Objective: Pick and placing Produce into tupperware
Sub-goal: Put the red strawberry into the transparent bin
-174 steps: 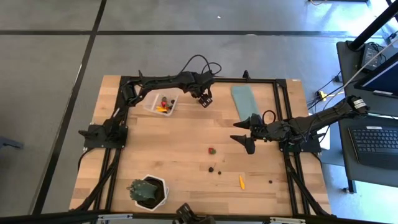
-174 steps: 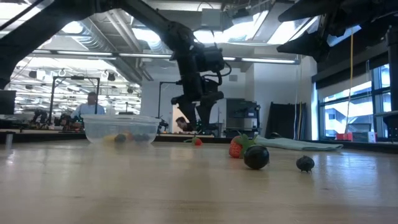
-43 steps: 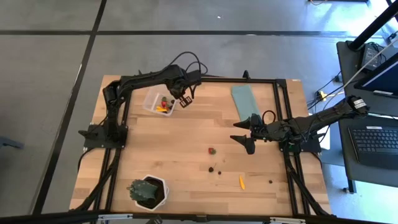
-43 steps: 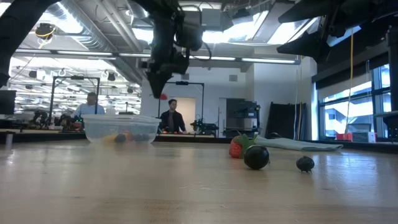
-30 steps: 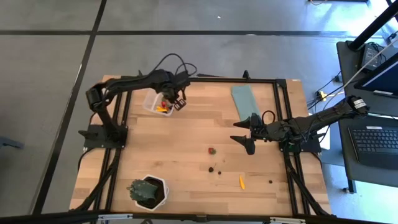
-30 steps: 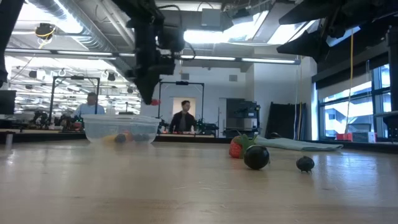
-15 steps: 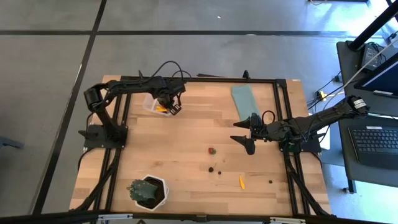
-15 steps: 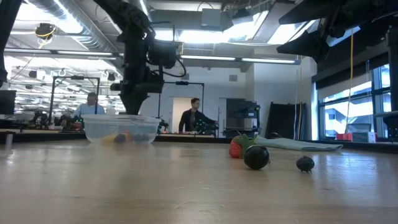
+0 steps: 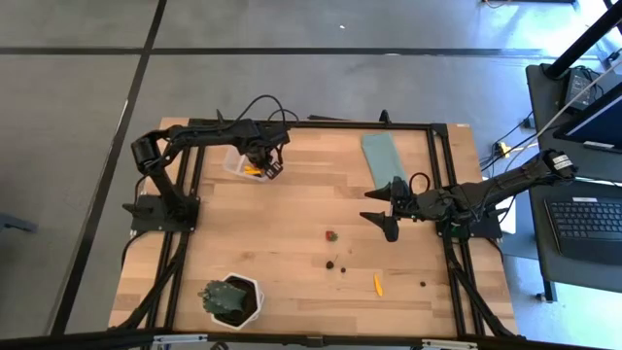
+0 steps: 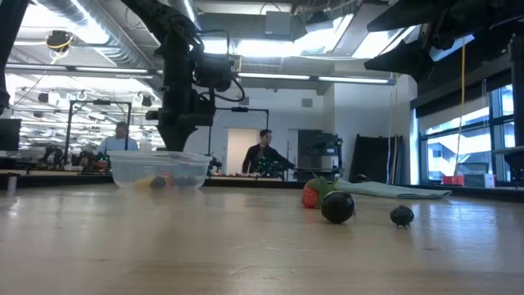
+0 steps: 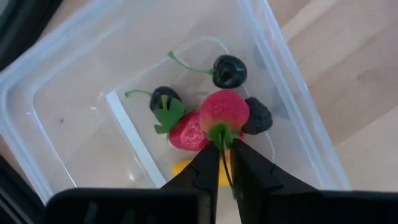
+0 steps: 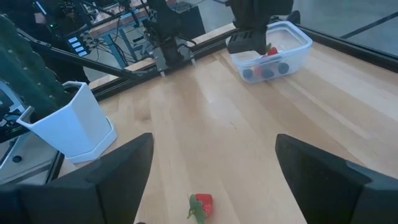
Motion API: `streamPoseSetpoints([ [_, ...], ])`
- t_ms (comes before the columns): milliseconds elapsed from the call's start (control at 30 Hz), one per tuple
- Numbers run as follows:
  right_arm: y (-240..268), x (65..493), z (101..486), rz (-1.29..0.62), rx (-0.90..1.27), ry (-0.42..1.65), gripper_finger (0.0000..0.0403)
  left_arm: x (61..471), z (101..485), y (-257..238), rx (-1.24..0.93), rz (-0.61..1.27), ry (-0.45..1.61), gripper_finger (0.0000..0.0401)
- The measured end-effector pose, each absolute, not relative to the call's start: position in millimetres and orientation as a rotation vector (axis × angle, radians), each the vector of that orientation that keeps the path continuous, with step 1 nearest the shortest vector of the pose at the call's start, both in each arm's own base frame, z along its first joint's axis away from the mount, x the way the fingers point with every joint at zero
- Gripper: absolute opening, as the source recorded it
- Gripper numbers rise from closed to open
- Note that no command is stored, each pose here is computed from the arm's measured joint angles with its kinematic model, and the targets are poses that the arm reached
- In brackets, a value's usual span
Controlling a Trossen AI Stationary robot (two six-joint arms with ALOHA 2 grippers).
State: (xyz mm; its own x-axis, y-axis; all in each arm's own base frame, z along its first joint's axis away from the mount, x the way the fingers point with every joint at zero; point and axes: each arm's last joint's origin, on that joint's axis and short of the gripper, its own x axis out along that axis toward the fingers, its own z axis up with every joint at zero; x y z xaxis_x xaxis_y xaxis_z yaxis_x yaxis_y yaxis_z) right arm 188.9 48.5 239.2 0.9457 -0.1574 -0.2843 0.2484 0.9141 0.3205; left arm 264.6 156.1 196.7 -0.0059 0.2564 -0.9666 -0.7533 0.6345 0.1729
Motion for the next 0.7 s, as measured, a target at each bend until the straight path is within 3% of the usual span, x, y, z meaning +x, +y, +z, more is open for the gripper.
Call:
streamPoseSetpoints([
  [367, 48.5, 188.9, 239.3, -0.212, 0.368, 0.256, 0.0339, 264.3, 197.2, 158.0, -0.424, 0.895, 1.346, 0.007],
  [533, 48.5, 189.0, 239.4, -0.212, 0.369, 0.254, 0.0339, 263.5, 199.8, 157.3, -0.42, 0.891, 1.339, 0.0124],
  [700, 48.7, 189.7, 242.2, -0.208, 0.405, 0.225, 0.0339, 266.1, 229.0, 136.7, -0.35, 0.823, 1.214, 0.0182],
])
